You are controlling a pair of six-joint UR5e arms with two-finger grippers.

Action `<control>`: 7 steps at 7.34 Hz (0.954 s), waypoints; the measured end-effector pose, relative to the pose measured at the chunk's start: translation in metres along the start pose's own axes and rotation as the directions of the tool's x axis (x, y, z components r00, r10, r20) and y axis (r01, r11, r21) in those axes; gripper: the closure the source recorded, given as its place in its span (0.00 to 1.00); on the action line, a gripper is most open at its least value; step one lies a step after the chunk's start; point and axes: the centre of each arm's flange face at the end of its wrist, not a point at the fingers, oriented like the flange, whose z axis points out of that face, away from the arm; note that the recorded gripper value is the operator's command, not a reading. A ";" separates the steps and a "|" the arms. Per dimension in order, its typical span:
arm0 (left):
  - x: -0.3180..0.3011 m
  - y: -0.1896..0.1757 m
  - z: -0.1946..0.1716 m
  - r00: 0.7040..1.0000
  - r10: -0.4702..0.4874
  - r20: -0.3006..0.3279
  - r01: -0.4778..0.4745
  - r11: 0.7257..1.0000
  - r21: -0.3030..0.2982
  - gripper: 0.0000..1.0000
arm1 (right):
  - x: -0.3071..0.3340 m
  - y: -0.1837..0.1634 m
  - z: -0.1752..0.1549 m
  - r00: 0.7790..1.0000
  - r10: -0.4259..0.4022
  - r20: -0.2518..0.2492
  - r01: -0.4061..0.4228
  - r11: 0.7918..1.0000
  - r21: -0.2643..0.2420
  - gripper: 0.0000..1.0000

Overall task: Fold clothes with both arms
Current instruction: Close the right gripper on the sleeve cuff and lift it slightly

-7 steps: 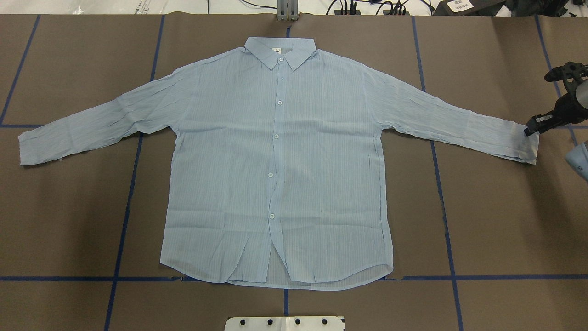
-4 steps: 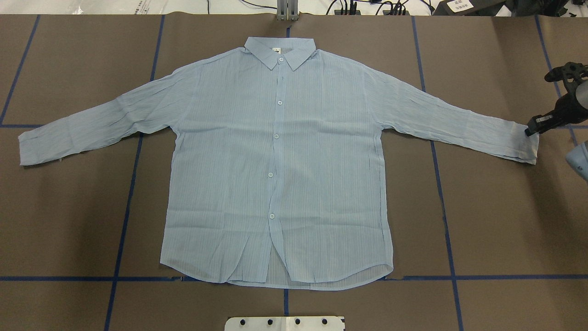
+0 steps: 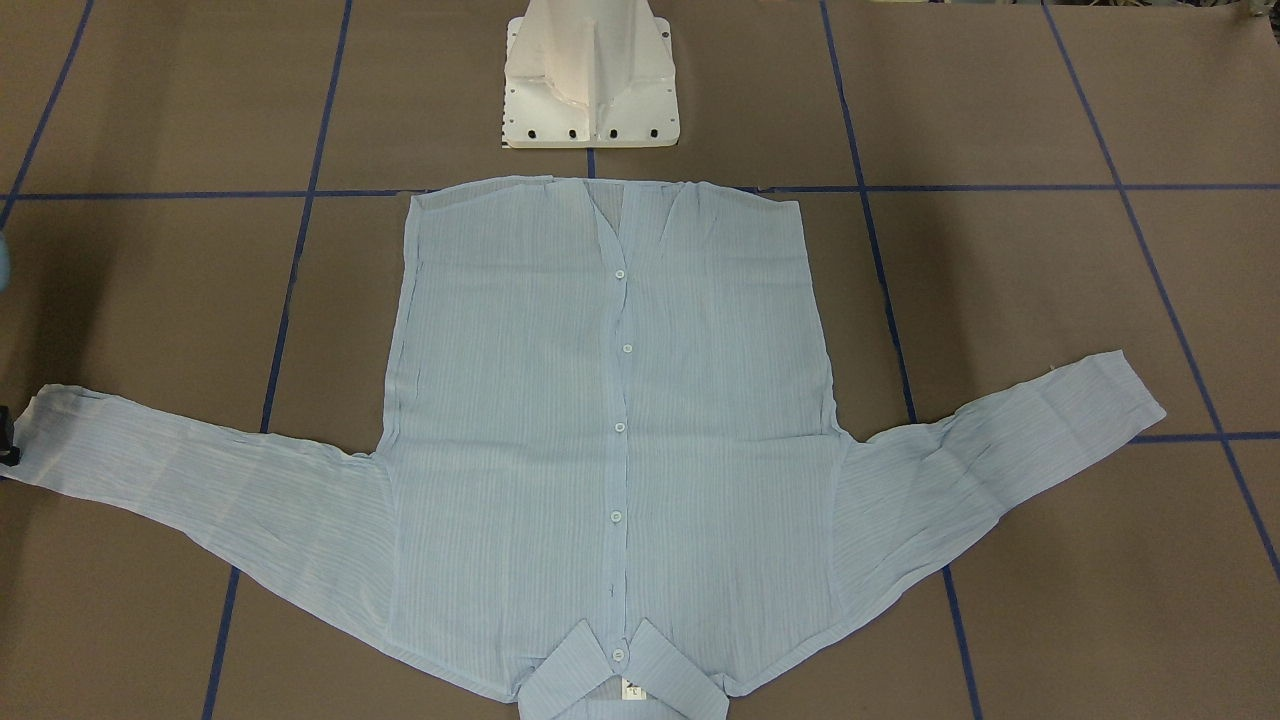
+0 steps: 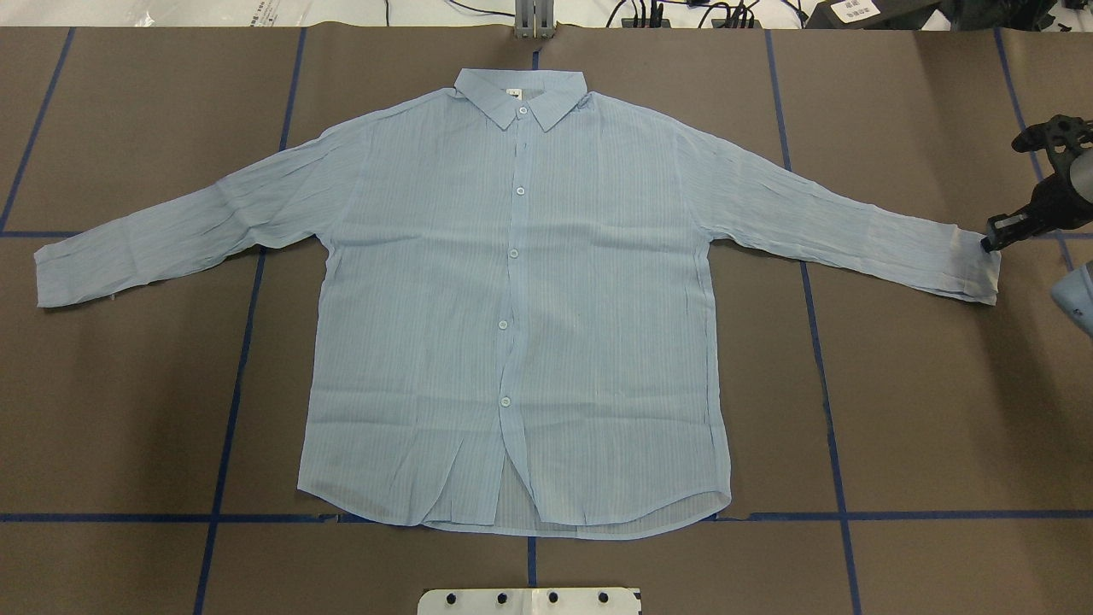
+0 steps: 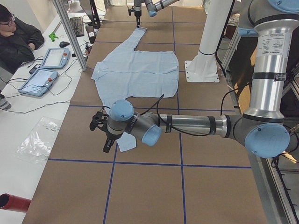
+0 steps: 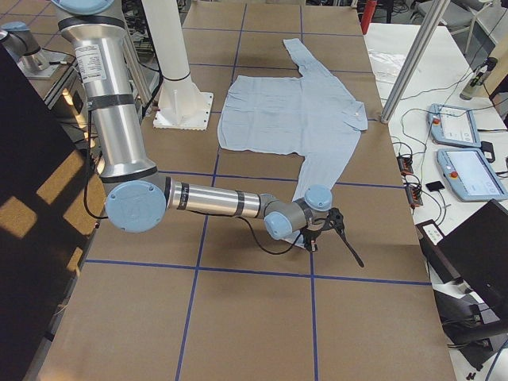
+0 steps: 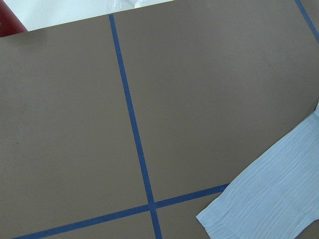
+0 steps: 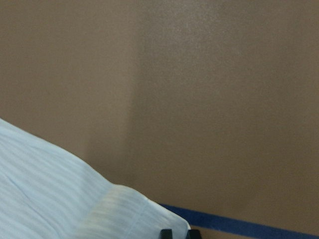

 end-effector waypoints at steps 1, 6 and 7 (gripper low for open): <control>0.000 -0.001 0.000 1.000 0.001 0.000 -0.001 1.000 0.001 0.00 | 0.000 0.000 0.000 1.000 0.000 0.000 0.000 1.000 0.000 1.00; 0.000 0.000 0.000 1.000 0.000 -0.001 0.000 1.000 0.000 0.00 | -0.001 -0.003 -0.008 1.000 0.000 0.008 0.000 1.000 0.015 1.00; 0.000 0.000 0.000 1.000 0.000 -0.001 0.000 1.000 0.000 0.00 | 0.003 -0.005 -0.014 1.000 0.005 0.010 -0.005 1.000 0.025 1.00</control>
